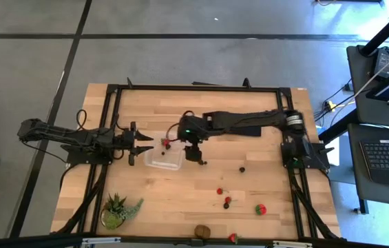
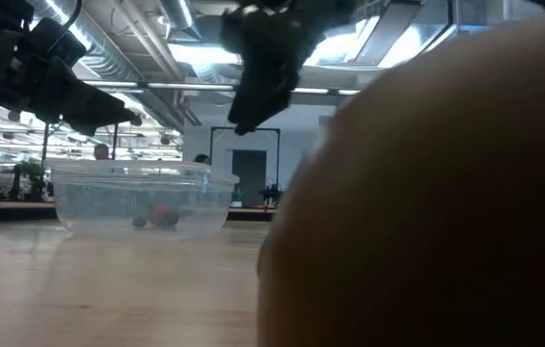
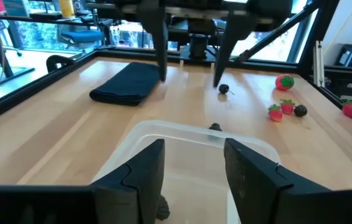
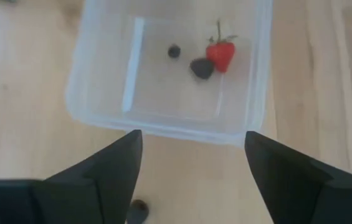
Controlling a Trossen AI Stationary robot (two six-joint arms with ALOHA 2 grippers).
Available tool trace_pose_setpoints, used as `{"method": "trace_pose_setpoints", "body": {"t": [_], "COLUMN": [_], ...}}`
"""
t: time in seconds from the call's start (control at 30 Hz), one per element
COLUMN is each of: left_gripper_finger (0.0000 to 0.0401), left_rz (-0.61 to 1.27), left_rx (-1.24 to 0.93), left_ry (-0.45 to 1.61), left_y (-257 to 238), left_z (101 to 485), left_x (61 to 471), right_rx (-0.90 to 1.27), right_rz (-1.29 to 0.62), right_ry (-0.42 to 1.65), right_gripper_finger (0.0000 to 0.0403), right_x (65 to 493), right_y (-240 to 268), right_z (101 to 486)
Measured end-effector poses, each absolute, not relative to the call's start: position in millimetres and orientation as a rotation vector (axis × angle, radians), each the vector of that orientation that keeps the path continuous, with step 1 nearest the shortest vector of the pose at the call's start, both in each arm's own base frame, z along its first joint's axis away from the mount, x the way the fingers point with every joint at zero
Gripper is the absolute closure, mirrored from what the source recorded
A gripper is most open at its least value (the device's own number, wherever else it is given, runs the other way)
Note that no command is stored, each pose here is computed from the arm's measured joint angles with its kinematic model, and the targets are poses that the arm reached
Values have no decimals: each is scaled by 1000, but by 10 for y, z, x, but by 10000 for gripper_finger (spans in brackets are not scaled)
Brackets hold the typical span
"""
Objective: Pick and placing Produce into tupperware
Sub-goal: Put the left blackberry into the transparent bin
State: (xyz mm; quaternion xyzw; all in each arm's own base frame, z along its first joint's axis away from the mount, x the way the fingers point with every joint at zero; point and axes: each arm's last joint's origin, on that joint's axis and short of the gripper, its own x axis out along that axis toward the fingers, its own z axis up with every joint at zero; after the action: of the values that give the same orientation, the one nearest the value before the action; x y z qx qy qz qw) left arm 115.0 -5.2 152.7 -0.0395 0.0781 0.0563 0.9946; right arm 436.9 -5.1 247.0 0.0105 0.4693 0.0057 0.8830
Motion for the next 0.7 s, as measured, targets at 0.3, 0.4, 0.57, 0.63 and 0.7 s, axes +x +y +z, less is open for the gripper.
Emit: {"method": "trace_pose_setpoints", "body": {"t": [0.3, 0.4, 0.57, 0.63, 0.7], "left_gripper_finger": [236, 233, 236, 238, 241], "left_rz": [113, 113, 113, 113, 113], "left_rx": [-78, -78, -78, -78, -77], "left_ry": [161, 161, 161, 161, 161], "left_y": [-52, -52, -52, -52, -52], "left_z": [1523, 1524, 1523, 1523, 1523], "left_x": [1150, 1150, 1149, 1149, 1149], "right_rx": [65, 59, 96, 99, 93], "right_rz": [39, 52, 26, 23, 6], "right_ry": [774, 782, 804, 786, 777], "right_gripper_finger": [118, 118, 118, 118, 118], "right_x": [3852, 3730, 3580, 3566, 3545], "right_y": [173, 220, 239, 236, 229], "right_z": [1972, 1729, 1490, 1465, 1432]}}
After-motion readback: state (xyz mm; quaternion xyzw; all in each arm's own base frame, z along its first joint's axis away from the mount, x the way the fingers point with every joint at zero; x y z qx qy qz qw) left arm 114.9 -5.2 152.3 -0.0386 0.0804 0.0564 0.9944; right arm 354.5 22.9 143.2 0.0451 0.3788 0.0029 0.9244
